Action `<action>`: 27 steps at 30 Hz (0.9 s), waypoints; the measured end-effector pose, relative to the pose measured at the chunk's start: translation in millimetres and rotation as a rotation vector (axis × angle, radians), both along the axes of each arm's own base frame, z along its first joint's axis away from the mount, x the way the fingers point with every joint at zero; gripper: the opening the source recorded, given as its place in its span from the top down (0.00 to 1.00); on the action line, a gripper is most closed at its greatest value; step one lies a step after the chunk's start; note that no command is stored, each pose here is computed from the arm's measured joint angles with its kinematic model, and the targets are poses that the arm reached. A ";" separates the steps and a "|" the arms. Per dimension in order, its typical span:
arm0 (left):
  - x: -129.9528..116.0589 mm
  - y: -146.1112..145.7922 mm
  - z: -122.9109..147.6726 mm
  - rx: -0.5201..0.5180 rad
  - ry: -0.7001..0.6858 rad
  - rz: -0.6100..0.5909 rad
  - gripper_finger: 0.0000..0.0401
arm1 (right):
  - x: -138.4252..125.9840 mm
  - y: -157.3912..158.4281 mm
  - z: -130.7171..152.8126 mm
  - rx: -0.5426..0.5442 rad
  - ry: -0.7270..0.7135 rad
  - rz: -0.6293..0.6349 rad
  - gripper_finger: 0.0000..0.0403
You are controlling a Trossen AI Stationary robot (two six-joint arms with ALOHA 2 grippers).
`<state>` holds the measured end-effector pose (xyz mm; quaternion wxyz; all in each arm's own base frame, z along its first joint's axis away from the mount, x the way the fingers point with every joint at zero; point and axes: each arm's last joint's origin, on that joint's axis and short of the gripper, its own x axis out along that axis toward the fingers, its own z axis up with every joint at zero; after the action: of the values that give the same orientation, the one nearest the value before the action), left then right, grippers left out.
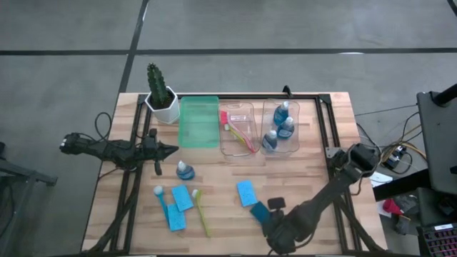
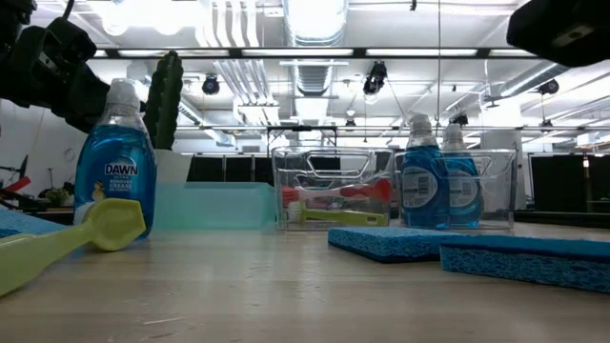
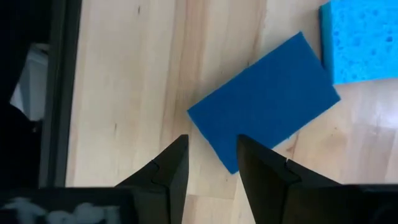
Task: Pick & Place Kitchen Sink Supplies
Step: Put the blue sponge into the green bin
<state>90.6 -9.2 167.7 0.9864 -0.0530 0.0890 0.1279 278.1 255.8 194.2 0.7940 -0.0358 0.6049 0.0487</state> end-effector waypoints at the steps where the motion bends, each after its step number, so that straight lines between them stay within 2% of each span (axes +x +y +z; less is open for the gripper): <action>1: 0.0 0.0 0.0 0.000 0.000 0.000 0.99 | 1.2 1.4 -2.7 -0.006 0.005 0.006 0.67; 7: 0.0 0.0 0.0 0.000 0.000 0.000 0.99 | 3.7 6.9 -27.4 -0.067 0.056 0.054 0.69; 16: 0.0 0.0 0.0 0.000 0.000 0.000 0.99 | 0.9 8.8 -34.1 -0.079 0.067 0.070 0.69; 27: 0.0 0.0 0.0 0.000 0.000 0.000 0.99 | -8.0 3.1 -50.4 -0.159 0.039 0.068 0.70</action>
<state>90.6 -9.2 167.7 0.9863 -0.0531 0.0892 0.1280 270.2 258.9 143.9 0.7746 -0.1182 0.6207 0.0278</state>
